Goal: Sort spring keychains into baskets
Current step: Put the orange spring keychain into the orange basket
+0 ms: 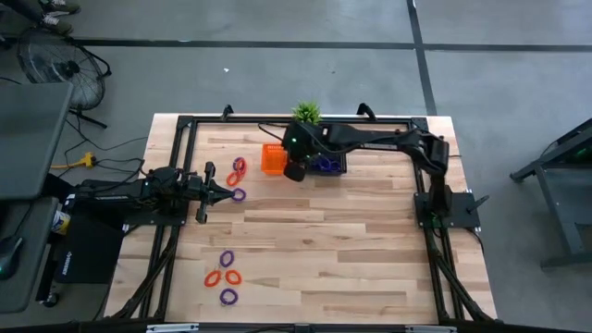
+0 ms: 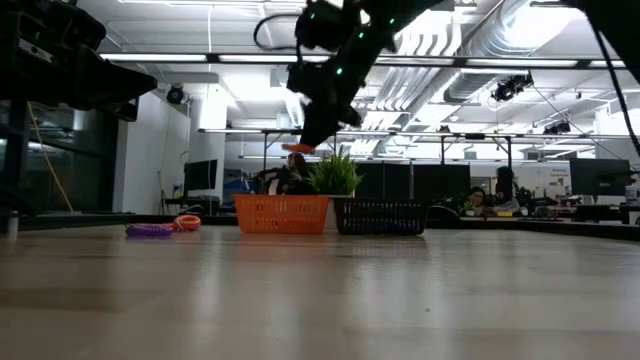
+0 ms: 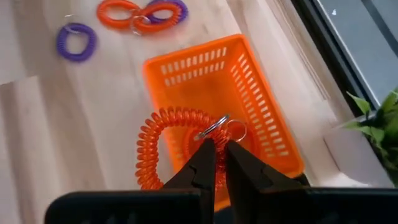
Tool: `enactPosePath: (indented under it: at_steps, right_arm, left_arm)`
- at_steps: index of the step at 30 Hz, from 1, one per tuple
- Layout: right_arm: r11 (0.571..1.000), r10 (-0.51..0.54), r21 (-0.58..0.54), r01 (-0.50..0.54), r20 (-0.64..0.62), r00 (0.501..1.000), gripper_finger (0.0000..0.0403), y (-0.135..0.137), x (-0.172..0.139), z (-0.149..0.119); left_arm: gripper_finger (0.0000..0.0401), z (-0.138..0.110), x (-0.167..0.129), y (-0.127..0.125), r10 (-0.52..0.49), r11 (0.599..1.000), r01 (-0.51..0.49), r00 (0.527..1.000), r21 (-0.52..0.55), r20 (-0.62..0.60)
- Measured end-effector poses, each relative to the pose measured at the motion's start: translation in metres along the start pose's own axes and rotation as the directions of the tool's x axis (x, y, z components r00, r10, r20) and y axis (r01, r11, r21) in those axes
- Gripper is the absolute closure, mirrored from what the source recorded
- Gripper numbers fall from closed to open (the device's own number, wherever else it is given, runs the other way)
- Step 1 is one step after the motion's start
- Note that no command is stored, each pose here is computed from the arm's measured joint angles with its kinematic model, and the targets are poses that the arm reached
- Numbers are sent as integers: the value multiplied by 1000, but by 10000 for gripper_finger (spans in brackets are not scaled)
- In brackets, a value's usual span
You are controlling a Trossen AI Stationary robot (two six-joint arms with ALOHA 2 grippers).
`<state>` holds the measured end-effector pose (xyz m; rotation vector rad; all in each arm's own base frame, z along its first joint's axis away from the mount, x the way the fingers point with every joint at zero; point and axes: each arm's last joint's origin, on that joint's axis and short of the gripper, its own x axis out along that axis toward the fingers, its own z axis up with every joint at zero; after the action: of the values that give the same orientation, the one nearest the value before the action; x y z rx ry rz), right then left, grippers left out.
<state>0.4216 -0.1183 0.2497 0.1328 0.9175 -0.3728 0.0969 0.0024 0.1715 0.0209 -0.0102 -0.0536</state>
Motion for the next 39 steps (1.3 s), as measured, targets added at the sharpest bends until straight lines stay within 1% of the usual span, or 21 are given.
enactPosePath:
  at_steps: [8, 15, 21, 28, 33, 39]
  right_arm:
    - [999, -9, 41, 11, -45, 999, 384, -18, 34, -3]
    - [994, 52, 98, -47, -54, 997, 380, -25, 43, -5]
    - [993, 60, 104, -54, -56, 997, 342, -26, 44, -6]
    - [987, 49, 158, -39, -56, 997, 292, -32, 44, -6]
    - [973, 103, 213, -89, -55, 993, 274, -32, 44, -6]
    - [949, 240, 224, -222, -56, 969, 276, -15, 41, -5]
  left_arm:
    - [400, 0, 0, 0, 0, 1000, 0, 1000, 0, 0]
    - [400, 0, 0, 0, 0, 1000, 0, 1000, 0, 0]
    - [400, 0, 0, 0, 0, 1000, 0, 1000, 0, 0]
    - [400, 0, 0, 0, 0, 1000, 0, 1000, 0, 0]
    - [400, 0, 0, 0, 0, 1000, 0, 1000, 0, 0]
    - [400, 0, 0, 0, 0, 1000, 0, 1000, 0, 0]
